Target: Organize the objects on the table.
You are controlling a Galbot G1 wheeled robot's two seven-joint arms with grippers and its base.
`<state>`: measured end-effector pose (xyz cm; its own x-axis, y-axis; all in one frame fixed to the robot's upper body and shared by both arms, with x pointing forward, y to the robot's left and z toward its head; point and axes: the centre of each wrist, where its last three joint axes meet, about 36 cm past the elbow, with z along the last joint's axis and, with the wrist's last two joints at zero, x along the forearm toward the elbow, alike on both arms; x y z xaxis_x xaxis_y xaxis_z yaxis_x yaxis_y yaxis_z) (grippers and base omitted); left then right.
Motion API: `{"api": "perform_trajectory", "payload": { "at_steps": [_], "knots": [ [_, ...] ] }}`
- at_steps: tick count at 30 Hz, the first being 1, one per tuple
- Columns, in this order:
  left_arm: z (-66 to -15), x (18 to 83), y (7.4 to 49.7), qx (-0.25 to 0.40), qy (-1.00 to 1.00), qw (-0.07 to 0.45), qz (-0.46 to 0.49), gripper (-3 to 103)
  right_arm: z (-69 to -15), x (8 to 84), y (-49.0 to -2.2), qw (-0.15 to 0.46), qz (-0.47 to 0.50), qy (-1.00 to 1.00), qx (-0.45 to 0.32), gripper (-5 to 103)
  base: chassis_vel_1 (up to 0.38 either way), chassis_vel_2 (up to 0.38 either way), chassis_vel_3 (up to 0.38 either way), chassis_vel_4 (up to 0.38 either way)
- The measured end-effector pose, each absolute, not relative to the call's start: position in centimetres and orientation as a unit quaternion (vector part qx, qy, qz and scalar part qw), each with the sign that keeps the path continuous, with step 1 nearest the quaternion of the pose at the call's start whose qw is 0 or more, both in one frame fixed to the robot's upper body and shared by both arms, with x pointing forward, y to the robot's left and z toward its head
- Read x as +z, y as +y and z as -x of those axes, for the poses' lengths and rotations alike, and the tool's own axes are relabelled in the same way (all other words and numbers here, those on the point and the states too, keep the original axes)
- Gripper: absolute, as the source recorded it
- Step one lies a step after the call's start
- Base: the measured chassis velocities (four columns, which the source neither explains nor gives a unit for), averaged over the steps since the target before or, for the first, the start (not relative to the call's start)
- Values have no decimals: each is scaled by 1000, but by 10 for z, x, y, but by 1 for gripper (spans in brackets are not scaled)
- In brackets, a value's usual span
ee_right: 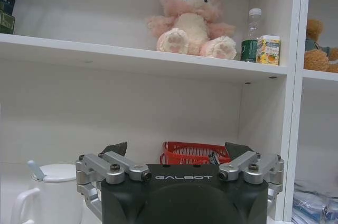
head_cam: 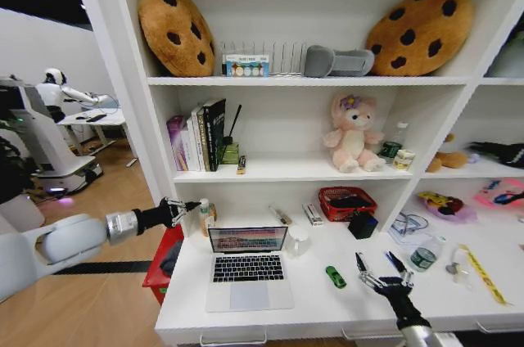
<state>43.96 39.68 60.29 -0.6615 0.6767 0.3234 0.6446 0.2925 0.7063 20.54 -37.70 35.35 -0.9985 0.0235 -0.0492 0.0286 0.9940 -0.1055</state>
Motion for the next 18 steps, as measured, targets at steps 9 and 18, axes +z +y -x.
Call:
{"api": "perform_trajectory", "payload": {
  "at_steps": [9,18],
  "knots": [
    [-477,624,392,450,793,48,-408,0,-208,352,-377,23,-10,998,-53,100,0,0,0,0],
    [-470,604,339,429,770,56,-469,0,-207,348,-384,20,-15,998,-55,100,0,0,0,0]
  ]
}}
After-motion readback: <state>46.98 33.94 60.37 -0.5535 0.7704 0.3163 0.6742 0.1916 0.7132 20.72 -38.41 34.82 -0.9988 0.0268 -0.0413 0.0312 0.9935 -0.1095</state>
